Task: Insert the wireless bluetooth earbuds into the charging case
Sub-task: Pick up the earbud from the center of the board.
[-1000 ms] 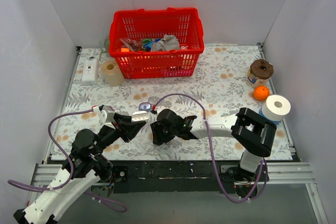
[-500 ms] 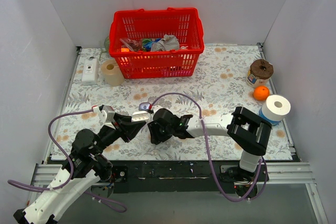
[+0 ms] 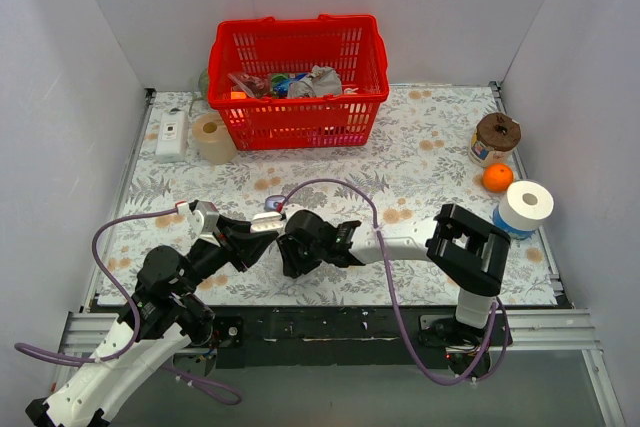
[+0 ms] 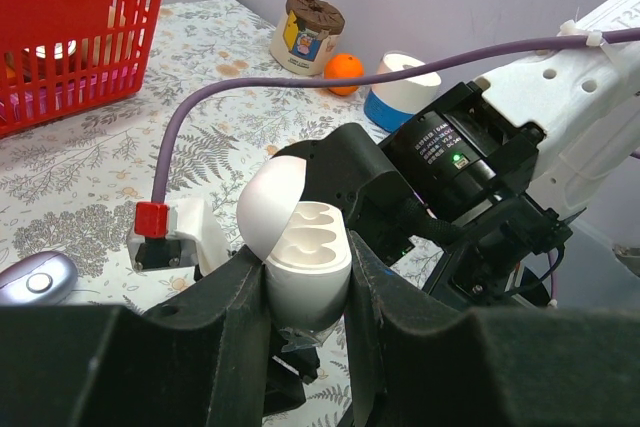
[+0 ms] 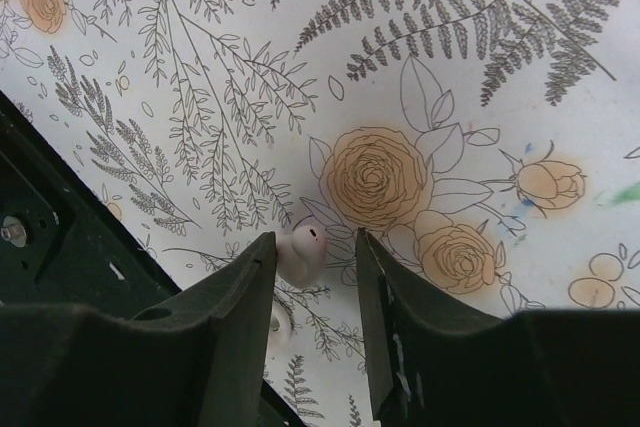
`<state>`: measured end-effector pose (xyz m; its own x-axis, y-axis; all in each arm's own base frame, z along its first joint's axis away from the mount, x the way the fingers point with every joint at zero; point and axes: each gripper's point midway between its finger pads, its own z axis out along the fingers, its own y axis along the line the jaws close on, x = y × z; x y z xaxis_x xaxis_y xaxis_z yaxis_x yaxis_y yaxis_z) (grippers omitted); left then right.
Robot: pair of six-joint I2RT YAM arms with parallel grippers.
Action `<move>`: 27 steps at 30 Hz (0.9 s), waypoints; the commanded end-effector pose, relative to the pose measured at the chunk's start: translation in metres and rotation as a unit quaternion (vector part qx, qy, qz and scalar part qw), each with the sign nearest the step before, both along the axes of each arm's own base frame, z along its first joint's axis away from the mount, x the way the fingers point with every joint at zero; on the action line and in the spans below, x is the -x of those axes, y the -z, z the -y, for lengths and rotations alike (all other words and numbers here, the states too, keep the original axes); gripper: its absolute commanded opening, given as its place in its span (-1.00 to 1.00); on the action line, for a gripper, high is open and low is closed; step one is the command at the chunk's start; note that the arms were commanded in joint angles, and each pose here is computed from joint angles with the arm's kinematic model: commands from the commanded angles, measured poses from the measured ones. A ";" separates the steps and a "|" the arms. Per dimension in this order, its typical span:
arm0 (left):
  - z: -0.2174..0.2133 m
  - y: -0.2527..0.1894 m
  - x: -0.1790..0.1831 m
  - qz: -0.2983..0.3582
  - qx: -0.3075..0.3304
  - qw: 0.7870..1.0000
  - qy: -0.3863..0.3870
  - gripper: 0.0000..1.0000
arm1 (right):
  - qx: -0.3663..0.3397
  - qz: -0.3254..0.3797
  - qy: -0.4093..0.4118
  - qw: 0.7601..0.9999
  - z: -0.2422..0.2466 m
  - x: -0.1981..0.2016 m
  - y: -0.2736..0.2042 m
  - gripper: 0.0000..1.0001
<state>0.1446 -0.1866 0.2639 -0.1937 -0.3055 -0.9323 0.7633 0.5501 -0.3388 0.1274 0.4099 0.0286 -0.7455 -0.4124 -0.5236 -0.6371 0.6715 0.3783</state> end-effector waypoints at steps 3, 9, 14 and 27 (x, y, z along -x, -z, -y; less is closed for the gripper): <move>-0.003 -0.018 0.005 0.018 0.010 1.000 0.004 -0.95 | 0.104 -0.035 -0.012 0.994 0.039 0.023 0.047 -0.20; -0.003 -0.019 0.006 0.019 0.011 1.000 0.005 -0.95 | 0.096 -0.033 -0.009 0.995 0.037 0.022 0.043 -0.53; -0.003 -0.019 0.006 0.019 0.012 1.000 0.006 -0.95 | 0.082 -0.019 -0.004 0.996 0.036 0.018 0.029 -0.70; 0.007 -0.026 0.007 0.026 -0.011 0.999 0.032 -0.92 | 0.054 0.154 -0.126 0.979 0.072 -0.027 -0.139 -0.97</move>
<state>0.1427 -0.1876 0.2690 -0.1972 -0.2954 -0.9348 0.7701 0.5434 -0.3341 0.1420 0.3513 0.0723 -0.6576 -0.5310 -0.5345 -0.7146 0.6643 0.2192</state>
